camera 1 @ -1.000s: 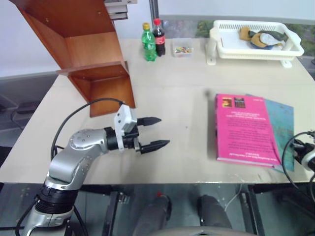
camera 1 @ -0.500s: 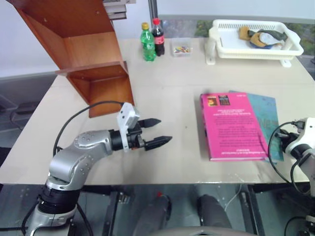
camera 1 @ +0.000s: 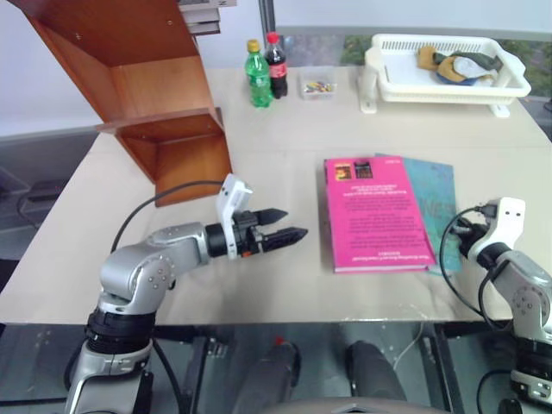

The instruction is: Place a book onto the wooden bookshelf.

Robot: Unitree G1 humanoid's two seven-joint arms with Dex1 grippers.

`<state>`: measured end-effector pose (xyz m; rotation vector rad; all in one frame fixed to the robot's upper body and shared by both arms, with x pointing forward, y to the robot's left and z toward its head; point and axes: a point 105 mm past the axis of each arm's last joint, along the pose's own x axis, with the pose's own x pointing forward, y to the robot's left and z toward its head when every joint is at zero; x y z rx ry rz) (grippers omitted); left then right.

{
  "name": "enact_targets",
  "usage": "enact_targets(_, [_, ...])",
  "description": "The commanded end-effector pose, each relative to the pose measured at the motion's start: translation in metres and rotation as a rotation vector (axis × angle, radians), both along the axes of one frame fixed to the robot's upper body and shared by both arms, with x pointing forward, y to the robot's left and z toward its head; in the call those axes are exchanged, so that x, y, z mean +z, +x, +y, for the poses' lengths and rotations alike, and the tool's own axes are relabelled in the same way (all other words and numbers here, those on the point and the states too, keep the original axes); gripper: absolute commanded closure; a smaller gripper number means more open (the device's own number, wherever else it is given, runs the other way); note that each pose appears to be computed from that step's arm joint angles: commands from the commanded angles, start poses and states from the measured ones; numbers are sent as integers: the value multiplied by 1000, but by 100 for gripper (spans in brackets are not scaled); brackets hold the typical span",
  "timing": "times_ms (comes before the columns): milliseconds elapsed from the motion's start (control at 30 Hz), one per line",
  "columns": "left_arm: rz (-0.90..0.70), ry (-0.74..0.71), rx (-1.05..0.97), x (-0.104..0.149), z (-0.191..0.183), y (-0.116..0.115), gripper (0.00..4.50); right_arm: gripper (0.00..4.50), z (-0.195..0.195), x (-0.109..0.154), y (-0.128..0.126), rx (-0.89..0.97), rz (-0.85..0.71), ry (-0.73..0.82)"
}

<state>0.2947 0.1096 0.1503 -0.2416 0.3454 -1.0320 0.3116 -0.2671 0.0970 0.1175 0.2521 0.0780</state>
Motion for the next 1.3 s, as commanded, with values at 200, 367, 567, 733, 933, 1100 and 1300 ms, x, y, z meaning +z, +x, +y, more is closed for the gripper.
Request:
enact_targets(200, [11,-39,-35,10,-3,6,0,172,-11,67,-64,101,-154,-347])
enact_targets(367, [72,-66,-71,5,-10,12,0,17,39,108,-99,351,-278,-318])
enact_targets(567, [124,-88,-105,2,-18,24,0,6,100,115,-125,641,-280,-238])
enact_targets(733, [147,-67,-132,-7,-23,25,0,6,112,115,-127,680,-284,-219])
enact_targets(933, [178,-77,-142,-8,-26,25,0,6,122,111,-125,676,-294,-207])
enact_targets(1100, [257,-118,-155,-11,-31,19,0,6,129,106,-131,729,-284,-192])
enact_targets(1300, [350,-178,-142,-12,-44,23,0,6,131,104,-135,757,-288,-241])
